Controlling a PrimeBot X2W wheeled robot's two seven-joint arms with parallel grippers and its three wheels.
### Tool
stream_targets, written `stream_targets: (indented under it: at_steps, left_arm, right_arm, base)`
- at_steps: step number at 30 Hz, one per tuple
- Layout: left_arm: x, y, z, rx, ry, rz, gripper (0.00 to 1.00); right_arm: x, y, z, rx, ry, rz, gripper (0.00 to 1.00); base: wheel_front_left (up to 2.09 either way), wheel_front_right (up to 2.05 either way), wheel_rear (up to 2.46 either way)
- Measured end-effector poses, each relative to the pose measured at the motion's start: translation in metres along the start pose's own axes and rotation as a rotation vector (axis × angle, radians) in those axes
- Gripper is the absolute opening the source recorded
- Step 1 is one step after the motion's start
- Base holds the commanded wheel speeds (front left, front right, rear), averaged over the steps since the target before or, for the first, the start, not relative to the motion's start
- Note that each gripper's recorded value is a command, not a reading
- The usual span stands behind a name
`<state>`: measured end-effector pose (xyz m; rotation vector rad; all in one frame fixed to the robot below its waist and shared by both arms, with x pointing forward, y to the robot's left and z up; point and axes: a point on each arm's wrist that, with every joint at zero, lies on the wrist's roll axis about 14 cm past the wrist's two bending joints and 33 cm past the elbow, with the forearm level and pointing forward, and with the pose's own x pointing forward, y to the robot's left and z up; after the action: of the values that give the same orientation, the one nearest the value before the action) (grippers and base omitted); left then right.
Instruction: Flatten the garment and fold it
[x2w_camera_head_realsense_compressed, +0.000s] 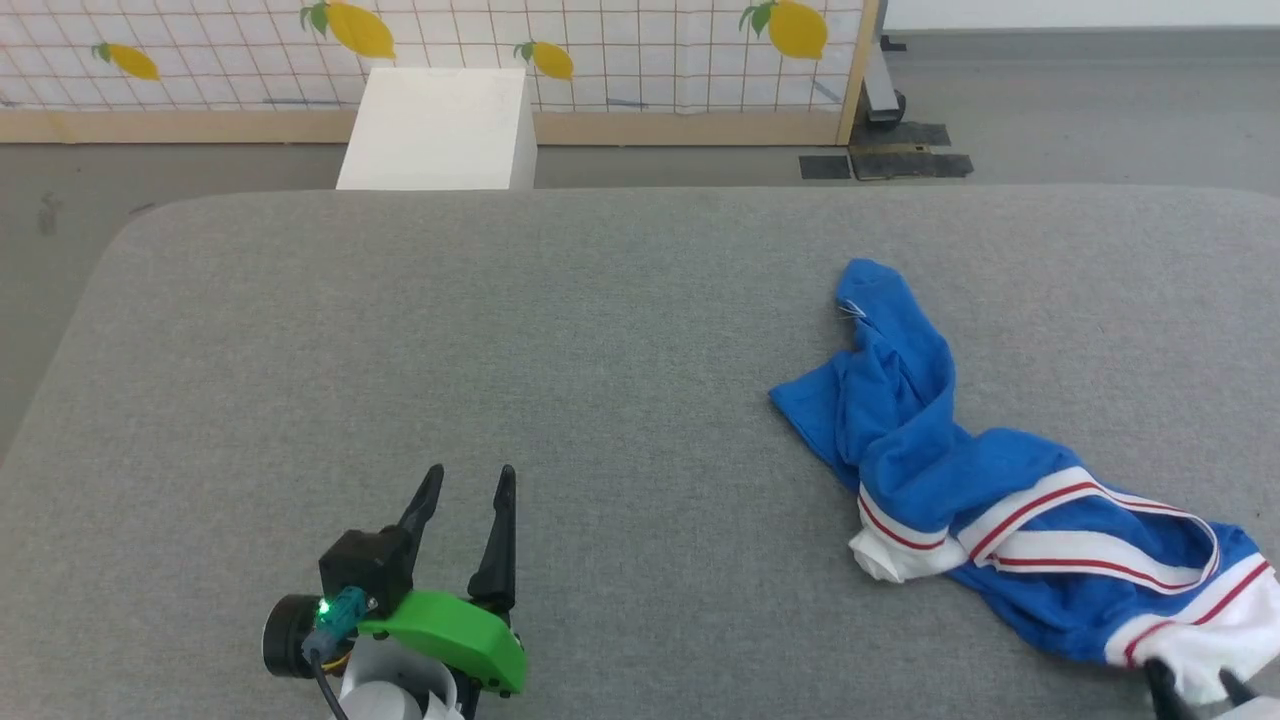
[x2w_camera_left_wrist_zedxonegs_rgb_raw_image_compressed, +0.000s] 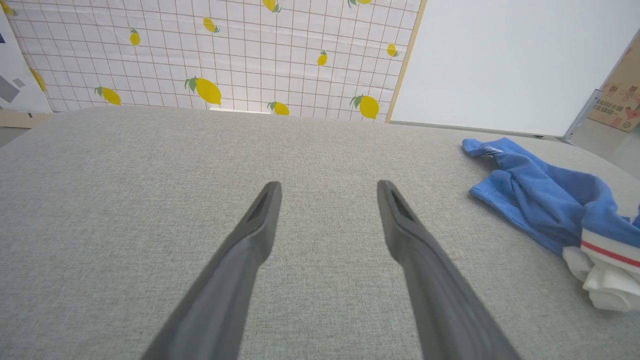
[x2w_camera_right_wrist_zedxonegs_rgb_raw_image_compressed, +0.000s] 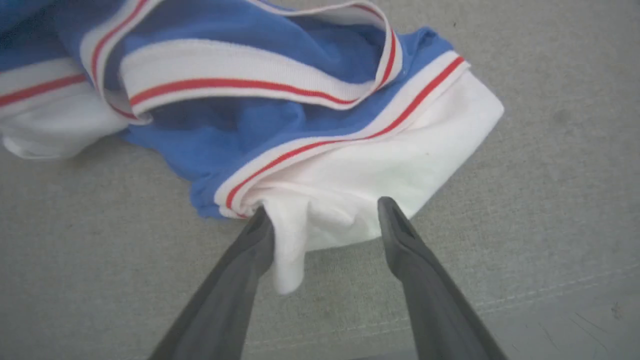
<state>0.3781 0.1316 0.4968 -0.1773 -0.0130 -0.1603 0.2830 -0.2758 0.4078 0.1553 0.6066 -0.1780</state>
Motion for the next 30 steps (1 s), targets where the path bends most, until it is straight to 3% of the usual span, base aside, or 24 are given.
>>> stream_targets:
  at_steps: [5,11,19,30]
  left_arm:
    - [-0.005,0.001,0.003,0.002,-0.009,0.007,1.00]
    - [-0.009,0.003,0.007,0.001,-0.019,0.019,1.00]
    - [-0.012,0.004,0.008,0.002,-0.023,0.022,1.00]
    - [-0.012,0.016,0.000,-0.005,0.001,0.061,1.00]
  right_arm:
    - [-0.001,0.012,0.036,-0.002,-0.172,0.019,1.00]
    - [0.001,0.042,0.060,-0.049,-0.233,0.104,1.00]
    - [0.017,0.124,0.038,-0.258,0.010,0.364,1.00]
    - [0.058,0.161,0.017,-0.429,0.230,0.459,1.00]
  base:
    - [0.00,0.00,0.00]
    - [0.00,0.00,0.00]
    - [0.00,0.00,0.00]
    - [0.00,0.00,0.00]
